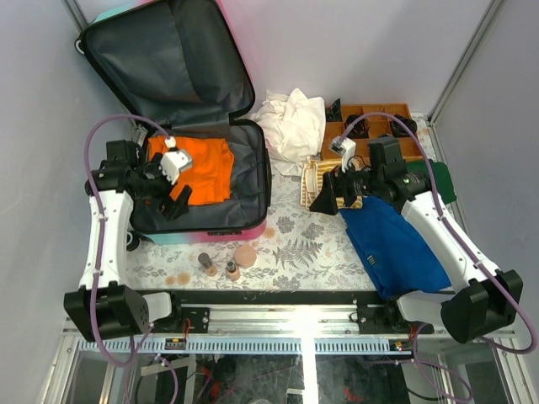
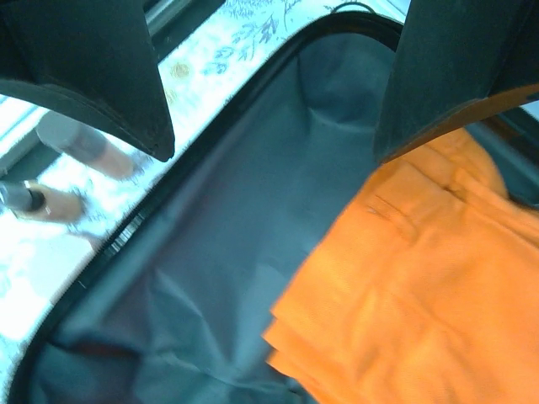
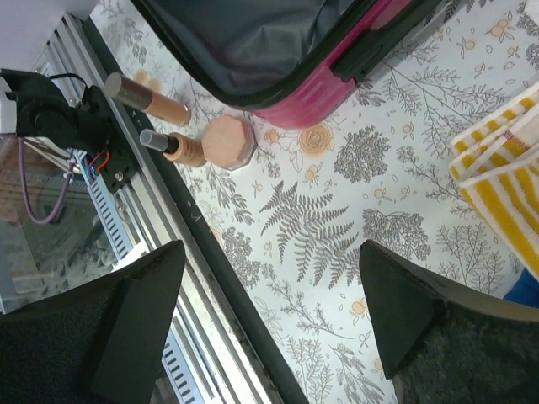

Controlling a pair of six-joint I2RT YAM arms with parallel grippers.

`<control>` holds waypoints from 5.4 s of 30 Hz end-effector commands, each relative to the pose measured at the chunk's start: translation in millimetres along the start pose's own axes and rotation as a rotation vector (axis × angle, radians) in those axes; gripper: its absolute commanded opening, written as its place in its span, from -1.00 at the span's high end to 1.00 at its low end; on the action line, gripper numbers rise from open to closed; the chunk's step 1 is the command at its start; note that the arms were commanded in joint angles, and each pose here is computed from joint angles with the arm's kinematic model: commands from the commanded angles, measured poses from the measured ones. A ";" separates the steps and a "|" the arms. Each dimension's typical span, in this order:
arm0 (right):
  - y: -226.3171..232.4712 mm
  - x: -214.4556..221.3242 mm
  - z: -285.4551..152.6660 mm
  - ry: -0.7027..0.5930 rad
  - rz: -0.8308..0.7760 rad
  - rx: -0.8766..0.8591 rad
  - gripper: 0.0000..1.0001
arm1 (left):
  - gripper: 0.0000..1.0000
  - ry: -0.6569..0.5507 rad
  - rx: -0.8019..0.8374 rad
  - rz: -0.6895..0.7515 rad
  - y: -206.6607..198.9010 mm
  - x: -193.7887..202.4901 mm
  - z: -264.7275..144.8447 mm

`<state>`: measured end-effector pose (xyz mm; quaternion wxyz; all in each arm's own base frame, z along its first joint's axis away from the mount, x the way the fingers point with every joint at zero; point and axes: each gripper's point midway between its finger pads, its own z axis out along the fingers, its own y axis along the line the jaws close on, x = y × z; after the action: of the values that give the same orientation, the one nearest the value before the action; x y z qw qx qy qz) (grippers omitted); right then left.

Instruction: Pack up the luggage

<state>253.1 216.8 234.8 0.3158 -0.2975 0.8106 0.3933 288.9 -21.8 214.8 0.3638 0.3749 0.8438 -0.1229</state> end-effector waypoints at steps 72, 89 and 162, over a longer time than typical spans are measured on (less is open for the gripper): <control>18.5 -219.0 -68.6 -0.516 0.362 0.048 -0.99 | 0.76 -0.291 0.243 -0.239 -43.2 -93.4 3.6; -10.2 -213.5 -83.6 -0.528 0.409 0.118 -0.99 | 0.89 -0.377 0.005 -0.688 49.8 -145.4 132.8; -24.7 -56.4 -64.4 -0.188 0.041 0.125 -0.99 | -0.88 0.050 0.566 0.632 -185.5 51.7 28.7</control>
<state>290.9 165.2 286.2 0.3884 -0.2199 0.8201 0.3580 149.5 -125.9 155.0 0.2364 0.6646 0.6674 -0.2386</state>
